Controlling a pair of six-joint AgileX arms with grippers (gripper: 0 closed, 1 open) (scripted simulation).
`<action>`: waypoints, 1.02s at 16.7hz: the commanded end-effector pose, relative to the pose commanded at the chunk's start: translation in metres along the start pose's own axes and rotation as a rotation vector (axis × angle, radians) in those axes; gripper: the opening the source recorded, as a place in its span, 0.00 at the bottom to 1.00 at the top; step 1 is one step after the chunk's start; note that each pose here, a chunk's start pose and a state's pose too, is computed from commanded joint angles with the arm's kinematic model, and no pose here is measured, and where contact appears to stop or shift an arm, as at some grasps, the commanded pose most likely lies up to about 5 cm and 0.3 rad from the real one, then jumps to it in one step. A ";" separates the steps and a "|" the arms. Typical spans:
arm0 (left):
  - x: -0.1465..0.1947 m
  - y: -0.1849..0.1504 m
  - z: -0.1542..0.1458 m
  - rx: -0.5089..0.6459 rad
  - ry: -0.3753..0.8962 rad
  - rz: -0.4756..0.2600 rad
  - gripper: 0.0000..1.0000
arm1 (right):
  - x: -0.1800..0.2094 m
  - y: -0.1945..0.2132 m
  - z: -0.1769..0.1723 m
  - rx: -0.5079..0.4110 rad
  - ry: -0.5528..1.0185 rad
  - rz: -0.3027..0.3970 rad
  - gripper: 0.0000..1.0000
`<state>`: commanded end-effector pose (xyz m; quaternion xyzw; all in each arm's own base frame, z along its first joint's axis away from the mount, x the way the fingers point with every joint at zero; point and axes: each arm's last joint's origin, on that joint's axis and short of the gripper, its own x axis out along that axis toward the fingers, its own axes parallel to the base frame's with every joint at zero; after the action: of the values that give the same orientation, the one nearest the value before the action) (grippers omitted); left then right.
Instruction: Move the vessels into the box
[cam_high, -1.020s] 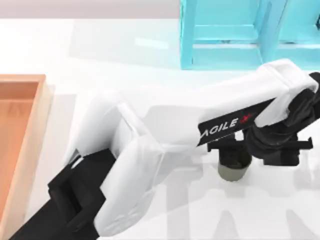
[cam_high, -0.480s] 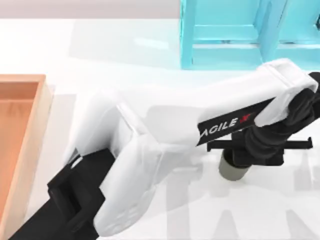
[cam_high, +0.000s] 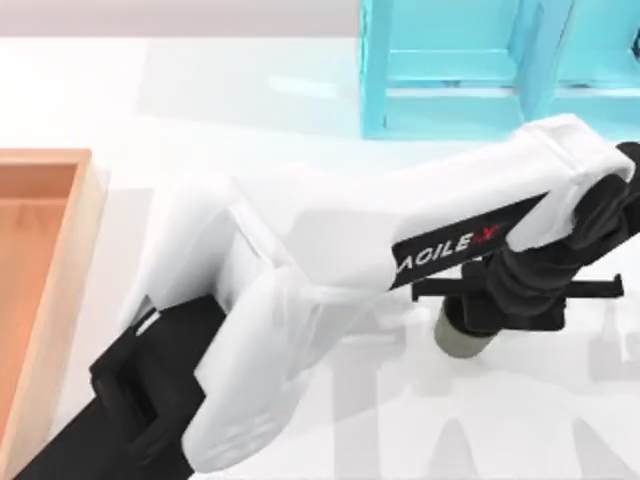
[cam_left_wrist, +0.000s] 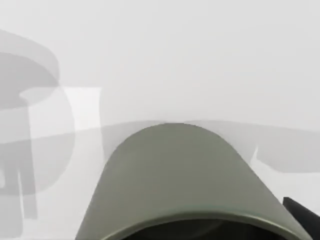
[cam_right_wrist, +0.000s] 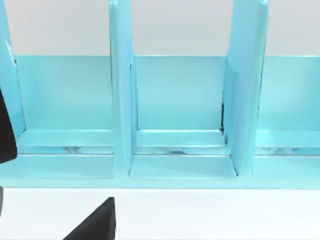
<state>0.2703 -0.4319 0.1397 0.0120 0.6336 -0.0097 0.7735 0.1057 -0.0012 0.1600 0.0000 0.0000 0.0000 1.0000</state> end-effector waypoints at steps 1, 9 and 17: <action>-0.005 0.005 0.002 0.003 0.001 0.002 0.00 | 0.000 0.000 0.000 0.000 0.000 0.000 1.00; -0.089 0.088 0.017 -0.004 -0.004 -0.005 0.00 | 0.000 0.000 0.000 0.000 0.000 0.000 1.00; -0.094 0.100 0.019 0.002 0.003 0.003 0.00 | 0.000 0.000 0.000 0.000 0.000 0.000 1.00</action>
<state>0.2738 -0.3321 0.2359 0.0136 0.6348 -0.0090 0.7725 0.1057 -0.0012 0.1600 0.0000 0.0000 0.0000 1.0000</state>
